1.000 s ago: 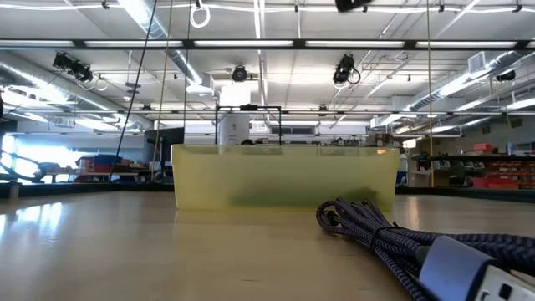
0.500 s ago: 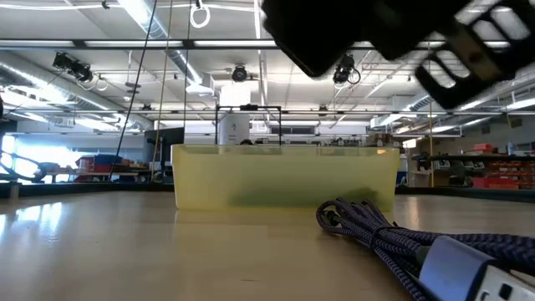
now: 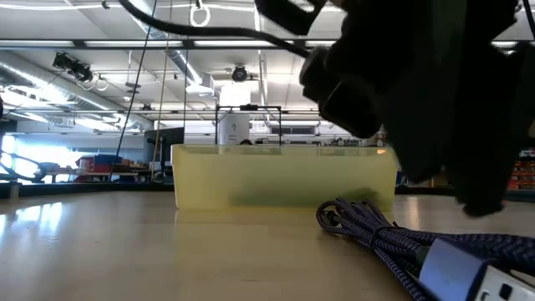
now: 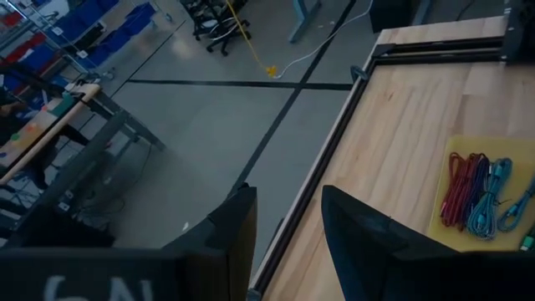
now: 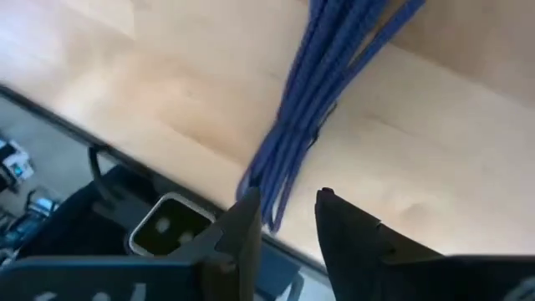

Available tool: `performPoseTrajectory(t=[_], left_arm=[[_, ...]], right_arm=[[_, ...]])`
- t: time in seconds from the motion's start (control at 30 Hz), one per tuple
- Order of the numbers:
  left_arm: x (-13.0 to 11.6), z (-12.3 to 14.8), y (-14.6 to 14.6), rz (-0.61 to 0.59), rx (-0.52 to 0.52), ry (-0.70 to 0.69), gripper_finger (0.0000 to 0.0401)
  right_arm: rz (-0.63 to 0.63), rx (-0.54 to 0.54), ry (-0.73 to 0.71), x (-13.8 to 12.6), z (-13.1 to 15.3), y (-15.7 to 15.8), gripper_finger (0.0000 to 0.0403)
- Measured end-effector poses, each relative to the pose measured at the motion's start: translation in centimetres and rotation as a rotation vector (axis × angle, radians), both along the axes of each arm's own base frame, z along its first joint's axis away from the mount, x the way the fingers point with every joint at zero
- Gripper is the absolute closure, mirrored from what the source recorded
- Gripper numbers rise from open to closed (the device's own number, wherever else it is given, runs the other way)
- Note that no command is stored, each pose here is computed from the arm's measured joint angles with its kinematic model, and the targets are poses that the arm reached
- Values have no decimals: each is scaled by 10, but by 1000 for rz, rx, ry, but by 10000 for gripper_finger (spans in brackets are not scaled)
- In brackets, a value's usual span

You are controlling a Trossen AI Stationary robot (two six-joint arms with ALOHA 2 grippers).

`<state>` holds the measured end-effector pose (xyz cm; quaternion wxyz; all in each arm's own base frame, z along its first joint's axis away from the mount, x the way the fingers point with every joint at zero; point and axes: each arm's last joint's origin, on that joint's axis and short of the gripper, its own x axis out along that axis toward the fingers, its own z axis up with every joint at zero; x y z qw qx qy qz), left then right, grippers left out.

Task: Pick and place USB-C Cables
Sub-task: Put the purple charger cable into the yellow bin

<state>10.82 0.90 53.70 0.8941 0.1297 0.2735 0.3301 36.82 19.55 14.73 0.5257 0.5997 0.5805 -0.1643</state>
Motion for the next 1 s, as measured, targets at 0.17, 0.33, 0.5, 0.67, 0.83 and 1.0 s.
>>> performPoseTrajectory(t=[0.17, 0.33, 0.5, 0.67, 0.83, 1.0], left_arm=[[0, 0, 0, 2, 0, -1, 259], [0, 0, 0, 0, 2, 2, 259], [0, 0, 0, -3, 3, 3, 259], [0, 0, 0, -3, 3, 3, 259], [0, 0, 0, -3, 3, 4, 259], [0, 0, 0, -3, 3, 3, 259]], right_arm=[[-25, -22, -14, 6, -16, 1, 260], [-28, 8, -35, 14, -33, 6, 236], [-50, 53, -9, 17, -45, 9, 236], [-49, 43, 18, 15, -46, 8, 284], [-40, 43, 30, 14, -48, 8, 376], [12, 58, -35, 16, -45, 9, 385]])
